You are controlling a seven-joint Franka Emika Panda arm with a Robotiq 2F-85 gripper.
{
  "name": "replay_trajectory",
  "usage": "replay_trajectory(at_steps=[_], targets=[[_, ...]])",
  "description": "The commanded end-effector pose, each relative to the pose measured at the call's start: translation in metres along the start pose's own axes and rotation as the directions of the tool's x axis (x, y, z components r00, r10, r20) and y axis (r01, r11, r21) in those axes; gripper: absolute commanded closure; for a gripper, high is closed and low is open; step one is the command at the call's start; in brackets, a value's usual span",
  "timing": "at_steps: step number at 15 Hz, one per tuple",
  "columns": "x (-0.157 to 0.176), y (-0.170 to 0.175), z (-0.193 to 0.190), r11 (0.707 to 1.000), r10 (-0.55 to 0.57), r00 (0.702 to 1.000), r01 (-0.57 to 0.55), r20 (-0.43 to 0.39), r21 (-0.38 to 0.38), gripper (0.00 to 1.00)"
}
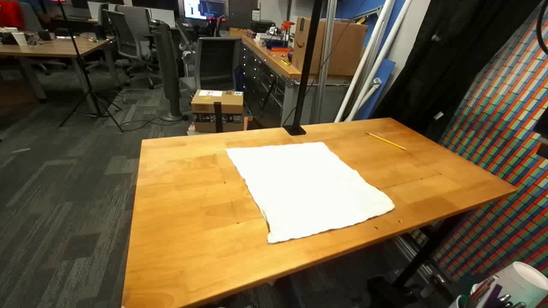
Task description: Fold the towel
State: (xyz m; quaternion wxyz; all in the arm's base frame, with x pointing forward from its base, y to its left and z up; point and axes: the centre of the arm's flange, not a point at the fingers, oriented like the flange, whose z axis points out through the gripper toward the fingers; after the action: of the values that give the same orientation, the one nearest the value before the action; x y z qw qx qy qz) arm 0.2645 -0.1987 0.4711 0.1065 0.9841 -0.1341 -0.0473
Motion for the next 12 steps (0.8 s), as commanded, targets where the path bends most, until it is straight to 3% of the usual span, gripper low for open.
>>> replay_trajectory(at_steps=[1, 12], targets=[[0.0, 0.0, -0.001, 1.0, 0.001, 1.0, -0.001, -0.002, 0.0, 0.0], [0.002, -0.064, 0.006, 0.991, -0.136, 0.99, 0.136, -0.027, 0.006, 0.0]])
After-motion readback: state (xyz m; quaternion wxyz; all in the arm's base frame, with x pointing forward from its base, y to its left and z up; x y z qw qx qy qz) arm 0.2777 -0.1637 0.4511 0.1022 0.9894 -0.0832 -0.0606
